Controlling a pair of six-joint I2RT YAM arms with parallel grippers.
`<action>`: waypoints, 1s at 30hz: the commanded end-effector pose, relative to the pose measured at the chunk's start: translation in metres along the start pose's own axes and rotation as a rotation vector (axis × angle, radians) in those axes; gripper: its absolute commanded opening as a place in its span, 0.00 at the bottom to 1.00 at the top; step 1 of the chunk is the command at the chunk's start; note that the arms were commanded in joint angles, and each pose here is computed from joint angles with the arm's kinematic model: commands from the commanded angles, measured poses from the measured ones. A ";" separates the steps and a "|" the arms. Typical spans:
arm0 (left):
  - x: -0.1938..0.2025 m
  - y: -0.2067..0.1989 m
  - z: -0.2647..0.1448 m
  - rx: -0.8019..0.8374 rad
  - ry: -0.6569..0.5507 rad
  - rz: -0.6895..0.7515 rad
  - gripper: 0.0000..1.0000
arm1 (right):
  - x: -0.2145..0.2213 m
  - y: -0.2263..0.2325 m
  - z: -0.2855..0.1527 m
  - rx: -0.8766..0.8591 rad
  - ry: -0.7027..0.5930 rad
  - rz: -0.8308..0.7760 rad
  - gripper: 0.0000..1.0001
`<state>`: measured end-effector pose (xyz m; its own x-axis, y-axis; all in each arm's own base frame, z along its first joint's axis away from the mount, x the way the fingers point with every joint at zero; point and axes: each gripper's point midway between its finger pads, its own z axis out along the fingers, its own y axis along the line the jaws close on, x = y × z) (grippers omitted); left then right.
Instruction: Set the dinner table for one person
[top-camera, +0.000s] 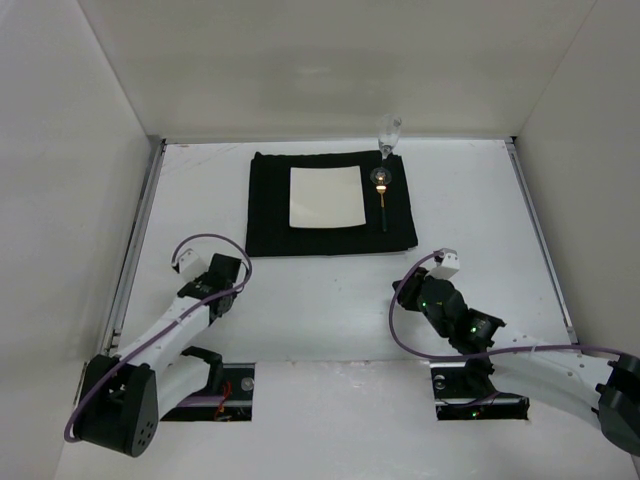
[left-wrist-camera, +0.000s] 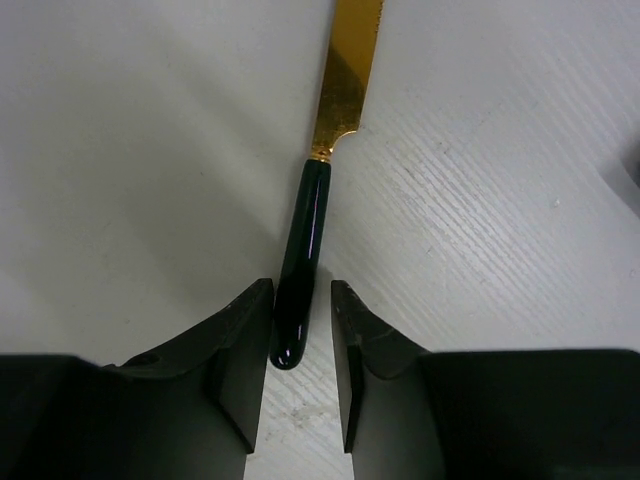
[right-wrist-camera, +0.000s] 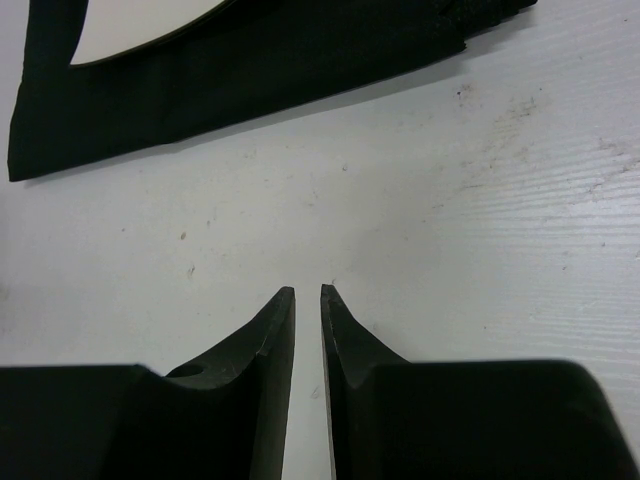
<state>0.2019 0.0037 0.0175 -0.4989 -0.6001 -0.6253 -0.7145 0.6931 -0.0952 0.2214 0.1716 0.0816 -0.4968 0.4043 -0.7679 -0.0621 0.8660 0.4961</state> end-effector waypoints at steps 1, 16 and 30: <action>0.006 -0.001 0.006 0.016 0.010 -0.015 0.24 | -0.015 0.015 0.000 -0.047 -0.055 0.025 0.23; -0.092 -0.067 -0.100 0.338 -0.207 0.085 0.03 | -0.015 0.015 0.002 -0.044 -0.053 0.018 0.36; -0.095 -0.234 -0.097 0.776 -0.131 0.327 0.04 | -0.018 0.013 0.001 -0.039 -0.077 0.029 0.37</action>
<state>0.3321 -0.1052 0.1346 -0.6084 -0.3043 -0.7330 -0.1618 0.9517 -0.2608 0.2243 0.1737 0.0865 -0.4816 0.4161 -0.7713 -0.0699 0.8591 0.5070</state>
